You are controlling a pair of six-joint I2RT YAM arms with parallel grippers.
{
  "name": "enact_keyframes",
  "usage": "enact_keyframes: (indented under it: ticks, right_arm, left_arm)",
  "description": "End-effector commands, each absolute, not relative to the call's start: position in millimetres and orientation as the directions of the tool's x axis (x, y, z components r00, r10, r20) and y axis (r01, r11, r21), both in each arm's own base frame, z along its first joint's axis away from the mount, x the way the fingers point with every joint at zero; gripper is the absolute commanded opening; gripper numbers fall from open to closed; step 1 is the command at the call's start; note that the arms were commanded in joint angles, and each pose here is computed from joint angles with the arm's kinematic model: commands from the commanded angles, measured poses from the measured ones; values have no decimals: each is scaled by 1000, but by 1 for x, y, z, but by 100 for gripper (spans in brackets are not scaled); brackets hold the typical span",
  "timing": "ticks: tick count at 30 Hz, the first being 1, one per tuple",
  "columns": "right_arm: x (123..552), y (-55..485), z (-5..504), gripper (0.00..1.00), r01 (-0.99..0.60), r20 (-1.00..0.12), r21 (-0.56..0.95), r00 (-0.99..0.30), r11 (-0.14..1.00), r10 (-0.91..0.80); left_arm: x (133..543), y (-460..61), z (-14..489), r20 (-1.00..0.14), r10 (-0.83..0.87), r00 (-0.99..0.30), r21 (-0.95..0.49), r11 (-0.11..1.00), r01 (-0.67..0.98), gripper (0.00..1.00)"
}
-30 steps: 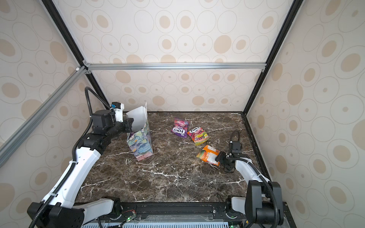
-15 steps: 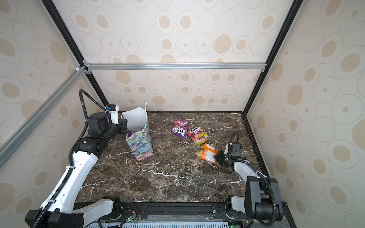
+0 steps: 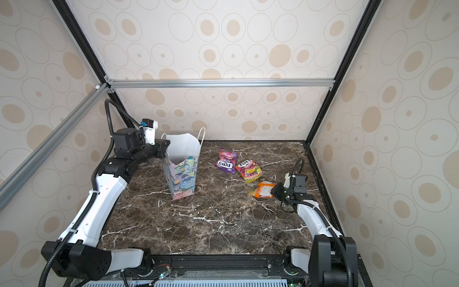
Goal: Place the snacks into the paper bag
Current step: Move the paper bag to the center of the table, then pick up the snack from the middle-right of the table.
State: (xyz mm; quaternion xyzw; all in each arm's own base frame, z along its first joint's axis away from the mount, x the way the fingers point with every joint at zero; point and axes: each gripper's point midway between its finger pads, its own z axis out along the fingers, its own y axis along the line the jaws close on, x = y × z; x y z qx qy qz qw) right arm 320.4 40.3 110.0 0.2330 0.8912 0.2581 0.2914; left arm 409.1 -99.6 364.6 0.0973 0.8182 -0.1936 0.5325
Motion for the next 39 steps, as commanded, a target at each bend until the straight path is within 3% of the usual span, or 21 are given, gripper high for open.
enact_keyframes:
  ticks: [1, 9, 16, 23, 28, 39]
  right_arm:
    - [323, 34, 123, 0, 249, -442, 566, -713, 786, 544]
    - [325, 28, 131, 0, 235, -491, 538, -694, 810, 527]
    - [329, 23, 152, 0, 210, -551, 516, -661, 831, 509]
    - [321, 20, 177, 0, 169, -613, 459, -650, 872, 449]
    - [319, 29, 223, 0, 86, -668, 479, -610, 874, 426]
    - [309, 129, 403, 0, -459, -885, 391, -424, 798, 190]
  left_arm:
    - [412, -132, 410, -935, -32, -352, -223, 826, 518, 0]
    - [412, -223, 451, -933, 41, -357, -254, 627, 736, 0]
    - [400, -244, 466, -943, 55, -328, -246, 552, 797, 0]
    - [382, -206, 379, -898, 164, -409, -178, 714, 678, 0]
    - [363, -186, 341, -890, 156, -428, -162, 770, 617, 0]
    - [369, -153, 334, -911, 141, -388, -92, 847, 523, 0]
